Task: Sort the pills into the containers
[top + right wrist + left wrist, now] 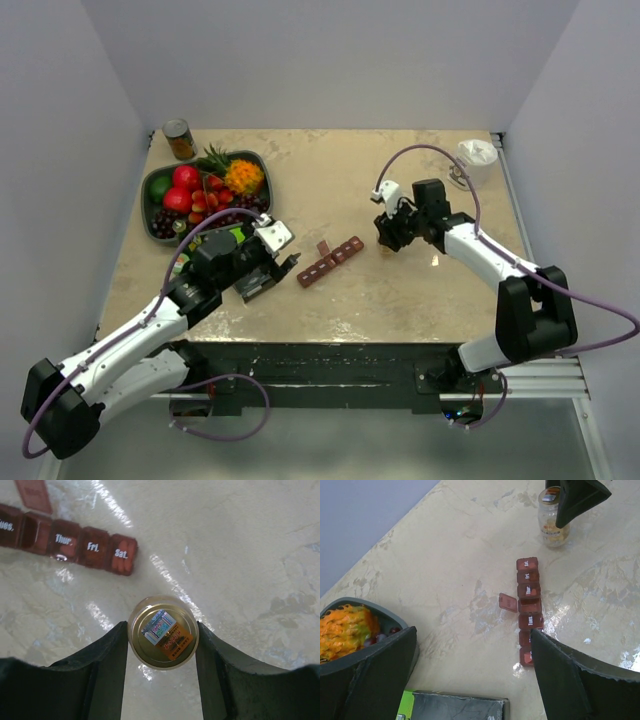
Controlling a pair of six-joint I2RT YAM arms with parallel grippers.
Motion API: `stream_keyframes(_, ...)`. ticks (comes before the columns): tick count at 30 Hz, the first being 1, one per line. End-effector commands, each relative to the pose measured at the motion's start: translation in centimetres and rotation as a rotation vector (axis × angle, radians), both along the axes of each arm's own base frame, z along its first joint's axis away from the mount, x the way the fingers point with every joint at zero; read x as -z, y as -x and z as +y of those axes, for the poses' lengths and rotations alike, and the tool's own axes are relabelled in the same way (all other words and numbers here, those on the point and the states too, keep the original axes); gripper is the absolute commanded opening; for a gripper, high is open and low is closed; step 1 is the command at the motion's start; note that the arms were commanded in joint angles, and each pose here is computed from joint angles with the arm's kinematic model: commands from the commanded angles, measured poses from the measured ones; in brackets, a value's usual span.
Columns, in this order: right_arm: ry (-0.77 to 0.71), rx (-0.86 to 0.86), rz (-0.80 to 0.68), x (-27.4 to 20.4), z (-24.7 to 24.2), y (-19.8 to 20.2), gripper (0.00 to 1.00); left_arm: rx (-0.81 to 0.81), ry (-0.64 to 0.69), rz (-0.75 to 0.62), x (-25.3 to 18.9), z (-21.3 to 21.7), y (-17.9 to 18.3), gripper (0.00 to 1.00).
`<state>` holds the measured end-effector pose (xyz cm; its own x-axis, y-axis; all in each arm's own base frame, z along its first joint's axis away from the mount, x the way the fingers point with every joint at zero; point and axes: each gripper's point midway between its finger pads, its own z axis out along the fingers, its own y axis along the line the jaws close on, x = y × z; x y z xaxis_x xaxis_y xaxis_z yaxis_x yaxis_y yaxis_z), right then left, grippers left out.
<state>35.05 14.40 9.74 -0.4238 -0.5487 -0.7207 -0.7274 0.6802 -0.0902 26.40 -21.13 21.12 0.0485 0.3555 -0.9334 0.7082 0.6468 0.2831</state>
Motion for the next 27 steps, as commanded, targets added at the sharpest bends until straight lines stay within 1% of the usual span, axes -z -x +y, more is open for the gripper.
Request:
stream_keyframes(1, 0.031, -0.321, 0.0, -0.1, 1.6, 2.6, 0.37, 0.018, 0.029, -0.063, -1.5, -0.3, -0.1, 0.99)
stream_keyframes(2, 0.022, -0.354, 0.047, 0.6, 1.8, 3.7, 0.39, 0.026, 0.029, -0.063, -1.4, -0.4, -0.1, 0.99)
stream_keyframes(3, 0.024, -0.37, 0.07, 1.2, 1.8, 4.0, 0.41, 0.047, 0.036, -0.055, -1.1, -0.9, 0.0, 0.99)
stream_keyframes(7, 0.034, -0.412, 0.1, 1.7, 1.2, 4.8, 0.57, 0.11, 0.037, 0.007, -0.2, -2.4, 0.0, 0.99)
stream_keyframes(8, 0.028, -0.417, 0.118, 1.7, 1.0, 5.2, 0.68, 0.119, 0.036, 0.02, -0.1, -2.7, 0.0, 0.99)
stream_keyframes(11, 0.014, -0.421, 0.088, 0.7, 0.6, 5.3, 0.81, 0.131, 0.048, 0.05, 0.3, -2.9, -0.2, 0.99)
stream_keyframes(16, -0.006, -0.418, 0.039, -1.2, -0.3, 4.8, 0.9, 0.187, 0.096, 0.061, 0.2, -3.8, 0.5, 0.99)
stream_keyframes(19, -0.052, -0.417, 0.0, -3.0, -1.0, 4.6, 0.93, 0.192, 0.118, 0.094, 0.2, -4.5, 0.2, 0.99)
stream_keyframes(22, -0.073, -0.422, -0.021, -4.4, -1.2, 4.7, 0.99, 0.175, 0.139, 0.136, 0.0, -5.1, -0.7, 0.99)
stream_keyframes(23, -0.081, -0.426, -0.027, -4.9, -1.0, 4.9, 0.99, 0.168, 0.135, 0.161, 0.4, -5.3, -1.0, 0.99)
stream_keyframes(25, -0.095, -0.412, -0.058, -6.5, -0.9, 4.5, 0.99, 0.165, 0.15, 0.181, -0.4, -5.8, -1.5, 0.99)
stream_keyframes(26, -0.097, -0.397, -0.081, -7.3, -0.9, 4.1, 0.99, 0.167, 0.149, 0.203, 0.0, -6.1, -1.6, 0.99)
stream_keyframes(27, -0.111, -0.361, -0.102, -8.7, -0.9, 3.8, 0.99, 0.175, 0.158, 0.196, -0.6, -6.4, -1.8, 0.99)
